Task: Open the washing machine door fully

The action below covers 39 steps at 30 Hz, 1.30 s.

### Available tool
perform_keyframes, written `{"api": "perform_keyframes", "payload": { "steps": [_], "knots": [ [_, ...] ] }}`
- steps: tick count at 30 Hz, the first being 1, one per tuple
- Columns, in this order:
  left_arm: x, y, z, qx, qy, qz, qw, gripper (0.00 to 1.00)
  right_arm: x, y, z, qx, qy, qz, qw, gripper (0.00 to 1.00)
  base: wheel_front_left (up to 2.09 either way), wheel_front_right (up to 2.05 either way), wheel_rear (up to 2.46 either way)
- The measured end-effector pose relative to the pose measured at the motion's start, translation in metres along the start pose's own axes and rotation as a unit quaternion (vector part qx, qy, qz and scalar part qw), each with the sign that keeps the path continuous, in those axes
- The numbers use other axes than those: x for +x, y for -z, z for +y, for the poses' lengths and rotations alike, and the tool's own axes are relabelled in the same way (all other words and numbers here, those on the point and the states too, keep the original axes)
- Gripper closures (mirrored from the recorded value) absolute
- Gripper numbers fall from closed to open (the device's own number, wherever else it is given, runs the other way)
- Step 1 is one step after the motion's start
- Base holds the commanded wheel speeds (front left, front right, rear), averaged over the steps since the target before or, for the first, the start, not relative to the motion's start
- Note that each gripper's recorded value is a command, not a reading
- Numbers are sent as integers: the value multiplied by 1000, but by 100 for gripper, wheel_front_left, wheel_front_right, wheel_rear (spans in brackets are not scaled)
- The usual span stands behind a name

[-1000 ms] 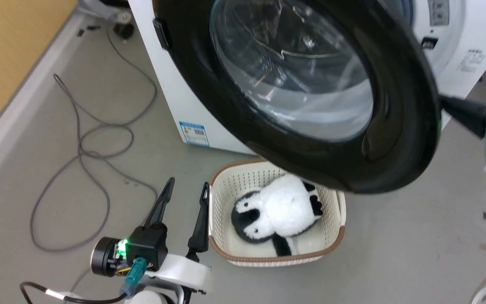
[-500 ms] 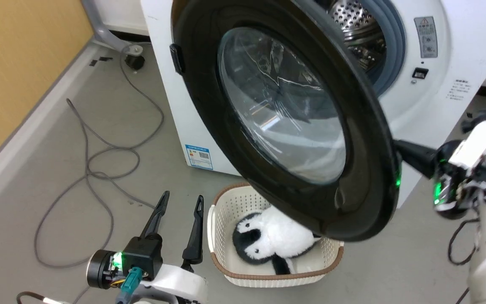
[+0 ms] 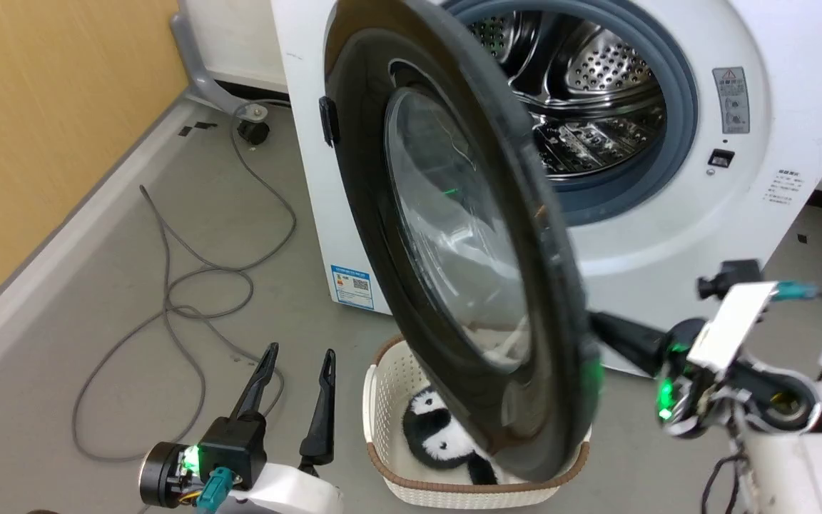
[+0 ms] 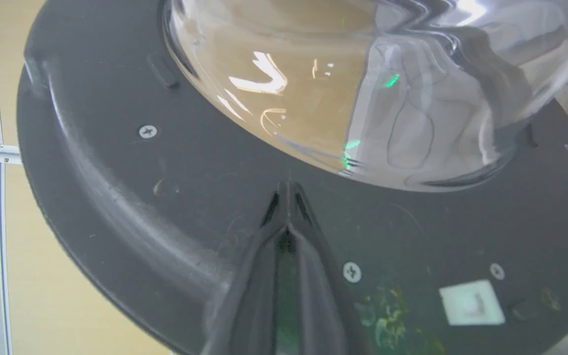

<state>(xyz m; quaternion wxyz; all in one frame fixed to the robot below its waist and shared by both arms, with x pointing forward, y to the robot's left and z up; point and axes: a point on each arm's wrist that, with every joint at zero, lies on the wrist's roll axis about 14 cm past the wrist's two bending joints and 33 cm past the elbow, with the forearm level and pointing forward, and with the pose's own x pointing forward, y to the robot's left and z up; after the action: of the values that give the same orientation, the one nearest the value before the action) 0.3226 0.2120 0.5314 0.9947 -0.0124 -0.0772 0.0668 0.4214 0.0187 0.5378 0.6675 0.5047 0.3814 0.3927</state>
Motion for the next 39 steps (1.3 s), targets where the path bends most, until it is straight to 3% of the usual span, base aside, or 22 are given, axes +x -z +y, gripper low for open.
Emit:
{"api": "perform_keyframes", "payload": {
  "steps": [14, 25, 30, 33, 35, 37, 39],
  "knots": [
    [-11, 1, 15, 6, -23, 3, 1000, 0, 33, 77, 15, 17, -54, 73, 996, 100, 0, 0, 0],
    [-20, 4, 27, 9, -44, 10, 999, 0, 49, 102, 22, 24, -68, 104, 992, 100, 0, 0, 0],
    [-18, 6, 24, 7, -39, 13, 999, 0, 45, 88, 24, 13, -69, 68, 995, 100, 0, 0, 0],
    [-15, 7, 19, 6, -31, 14, 999, 0, 37, 68, 27, -19, -64, 28, 997, 100, 0, 0, 0],
    [-12, 7, 16, 3, -27, 14, 1000, 0, 26, 49, 30, -82, -47, -6, 995, 100, 0, 0, 0],
    [-10, 8, 14, 1, -23, 14, 1000, 0, 12, 22, 44, -144, -44, -71, 986, 100, 0, 0, 0],
    [-8, 8, 13, 0, -21, 13, 1000, 0, -4, 0, 57, -213, -35, -129, 968, 100, 0, 0, 0]
  ]
}}
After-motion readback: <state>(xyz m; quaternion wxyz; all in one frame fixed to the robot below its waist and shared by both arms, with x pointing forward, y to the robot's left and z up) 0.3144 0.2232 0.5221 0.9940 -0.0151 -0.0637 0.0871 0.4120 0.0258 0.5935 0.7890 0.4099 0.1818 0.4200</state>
